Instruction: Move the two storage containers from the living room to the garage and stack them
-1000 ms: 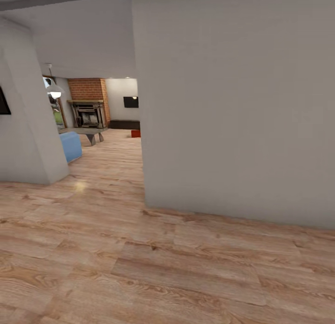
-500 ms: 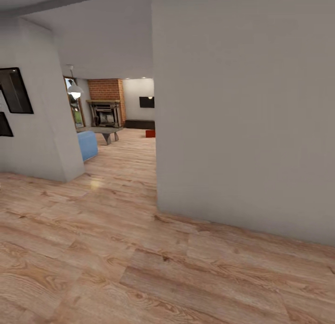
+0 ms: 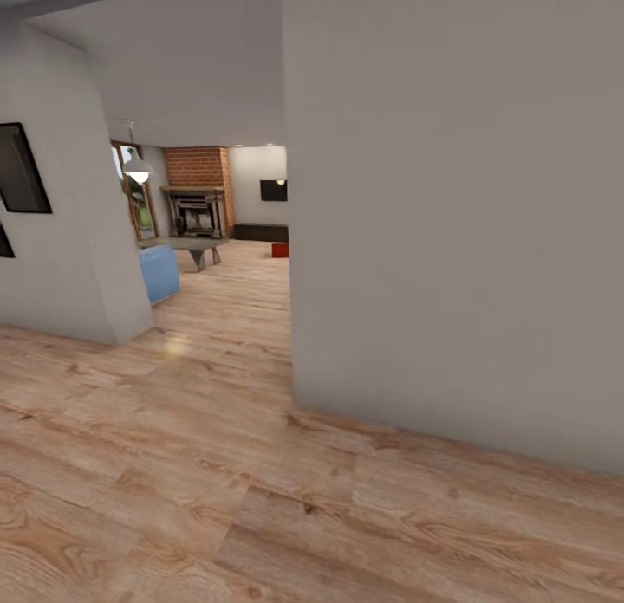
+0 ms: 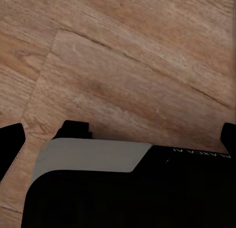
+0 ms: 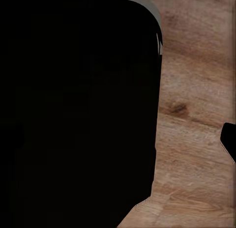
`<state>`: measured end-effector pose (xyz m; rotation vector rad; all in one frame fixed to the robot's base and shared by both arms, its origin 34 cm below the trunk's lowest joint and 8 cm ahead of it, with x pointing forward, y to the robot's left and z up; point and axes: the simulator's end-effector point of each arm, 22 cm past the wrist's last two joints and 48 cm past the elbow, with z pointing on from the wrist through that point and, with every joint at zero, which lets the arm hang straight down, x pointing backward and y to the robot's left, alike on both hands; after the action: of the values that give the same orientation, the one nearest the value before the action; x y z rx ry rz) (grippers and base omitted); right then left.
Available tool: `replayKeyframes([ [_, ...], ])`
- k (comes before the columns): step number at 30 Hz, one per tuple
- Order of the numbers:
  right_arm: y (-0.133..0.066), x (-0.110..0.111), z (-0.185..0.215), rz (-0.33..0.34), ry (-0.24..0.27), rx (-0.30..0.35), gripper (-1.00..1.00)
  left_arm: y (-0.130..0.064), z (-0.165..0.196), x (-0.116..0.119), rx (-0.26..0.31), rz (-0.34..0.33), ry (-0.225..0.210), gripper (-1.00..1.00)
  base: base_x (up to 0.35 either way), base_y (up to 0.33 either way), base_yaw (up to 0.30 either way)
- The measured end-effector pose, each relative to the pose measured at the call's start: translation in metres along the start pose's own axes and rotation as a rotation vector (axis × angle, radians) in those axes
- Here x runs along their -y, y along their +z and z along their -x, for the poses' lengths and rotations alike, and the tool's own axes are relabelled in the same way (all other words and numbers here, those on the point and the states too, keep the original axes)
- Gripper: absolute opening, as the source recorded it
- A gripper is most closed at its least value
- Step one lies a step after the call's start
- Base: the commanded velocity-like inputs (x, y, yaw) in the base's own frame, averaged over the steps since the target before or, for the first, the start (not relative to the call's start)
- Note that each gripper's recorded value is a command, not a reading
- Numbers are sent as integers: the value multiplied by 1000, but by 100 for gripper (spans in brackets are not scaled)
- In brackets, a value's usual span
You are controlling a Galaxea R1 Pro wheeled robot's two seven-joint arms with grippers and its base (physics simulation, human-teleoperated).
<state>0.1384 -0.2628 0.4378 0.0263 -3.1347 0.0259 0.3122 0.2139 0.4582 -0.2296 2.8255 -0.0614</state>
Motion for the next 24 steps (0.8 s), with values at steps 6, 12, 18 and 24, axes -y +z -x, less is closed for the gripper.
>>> replayKeyframes([
  [6,0,-1,0,1,1,1,100,0,0,0,1,-1,0,100,343,0,-11],
  [12,0,-1,1,1,2,1,100,0,0,0,1,0,0,100,343,0,-2],
  [18,0,-1,1,1,2,2,100,0,0,0,1,0,0,100,343,0,0],
  [24,0,-1,1,2,2,2,100,0,0,0,1,0,0,100,343,22,0],
])
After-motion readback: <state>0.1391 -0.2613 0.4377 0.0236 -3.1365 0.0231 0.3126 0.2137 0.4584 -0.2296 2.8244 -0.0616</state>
